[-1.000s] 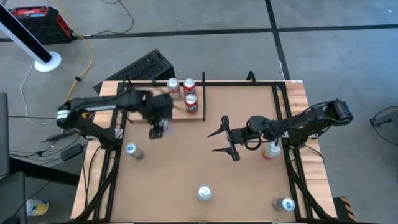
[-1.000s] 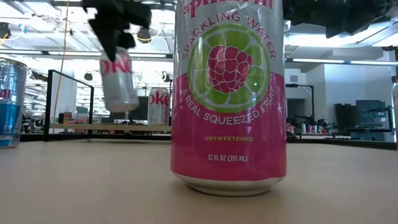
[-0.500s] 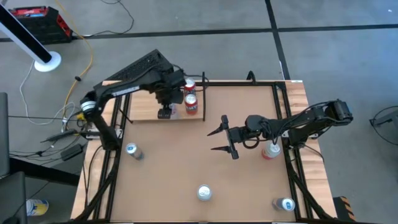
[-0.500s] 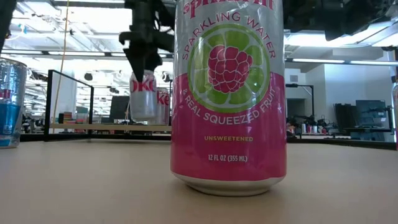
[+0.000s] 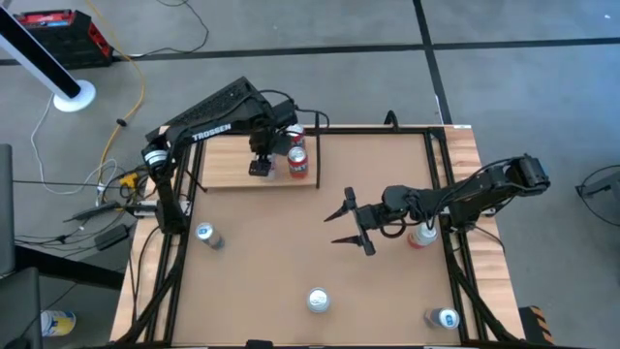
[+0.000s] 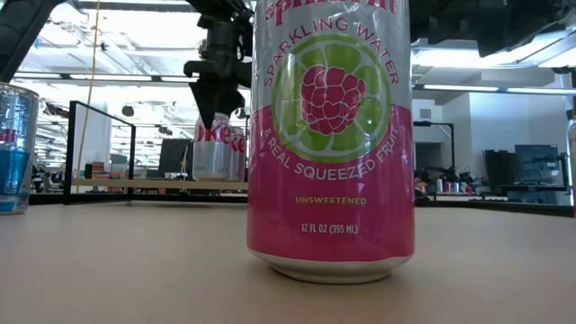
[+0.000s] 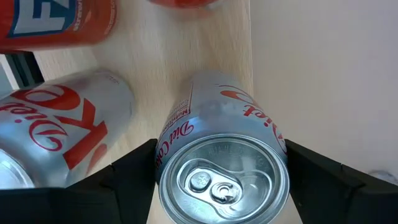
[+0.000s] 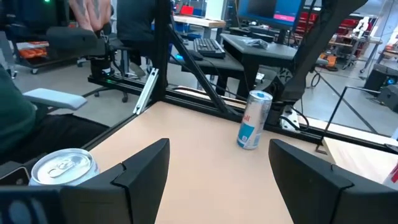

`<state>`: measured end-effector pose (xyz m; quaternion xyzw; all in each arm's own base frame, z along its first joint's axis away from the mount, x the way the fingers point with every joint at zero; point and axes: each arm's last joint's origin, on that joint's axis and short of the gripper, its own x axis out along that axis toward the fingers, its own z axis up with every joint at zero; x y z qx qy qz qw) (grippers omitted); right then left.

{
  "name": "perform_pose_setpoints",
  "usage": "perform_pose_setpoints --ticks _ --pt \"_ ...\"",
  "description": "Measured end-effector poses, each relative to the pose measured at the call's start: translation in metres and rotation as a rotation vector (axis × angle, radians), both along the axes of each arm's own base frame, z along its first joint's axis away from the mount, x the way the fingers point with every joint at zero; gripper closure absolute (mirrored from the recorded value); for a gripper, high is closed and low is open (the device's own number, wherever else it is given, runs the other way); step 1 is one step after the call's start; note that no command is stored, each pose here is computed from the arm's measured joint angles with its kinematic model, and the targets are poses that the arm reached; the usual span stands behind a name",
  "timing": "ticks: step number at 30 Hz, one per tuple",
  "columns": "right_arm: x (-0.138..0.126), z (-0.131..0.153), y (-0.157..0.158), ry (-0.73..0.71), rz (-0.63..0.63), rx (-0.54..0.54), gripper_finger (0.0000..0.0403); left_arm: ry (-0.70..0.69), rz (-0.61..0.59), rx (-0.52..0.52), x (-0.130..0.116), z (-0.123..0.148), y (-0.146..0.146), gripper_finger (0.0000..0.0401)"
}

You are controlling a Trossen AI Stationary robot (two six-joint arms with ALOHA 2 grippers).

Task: Place canned beverage on shelf
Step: Put the red-silver soda can on the shelf aligned with the other red-silver soda can

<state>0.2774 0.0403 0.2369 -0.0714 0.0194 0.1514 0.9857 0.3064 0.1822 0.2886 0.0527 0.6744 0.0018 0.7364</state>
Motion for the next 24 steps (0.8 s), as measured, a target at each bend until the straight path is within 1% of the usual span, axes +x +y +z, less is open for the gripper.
perform_pose_setpoints --ticks 2,7,9,12,15,20,24 --pt "0.0 0.0 0.001 0.0 0.005 0.0 0.0106 -0.006 0.016 -0.011 0.0 0.0 0.0 0.0108" --pt "0.0 0.0 0.001 -0.001 0.002 -0.001 0.0106 -0.001 0.017 -0.006 0.003 -0.002 -0.003 0.0051" --pt "0.0 0.0 0.001 -0.002 0.002 -0.002 0.0106 0.004 0.014 0.009 0.004 -0.002 -0.004 0.0041" --pt "0.0 0.0 0.001 -0.005 0.003 -0.012 0.0106 0.009 0.023 0.029 0.005 0.002 -0.006 0.0037" --pt "0.0 0.0 0.001 -0.007 0.003 -0.019 0.0106 -0.016 0.038 0.045 0.007 0.01 -0.007 0.0036" --pt "0.0 0.0 0.001 -0.008 0.003 -0.022 0.0106 -0.051 0.063 0.039 0.009 0.032 -0.013 0.0034" --pt "0.0 0.0 0.001 -0.007 0.003 -0.022 0.0106 -0.047 0.105 0.02 0.004 0.051 -0.019 0.0034"
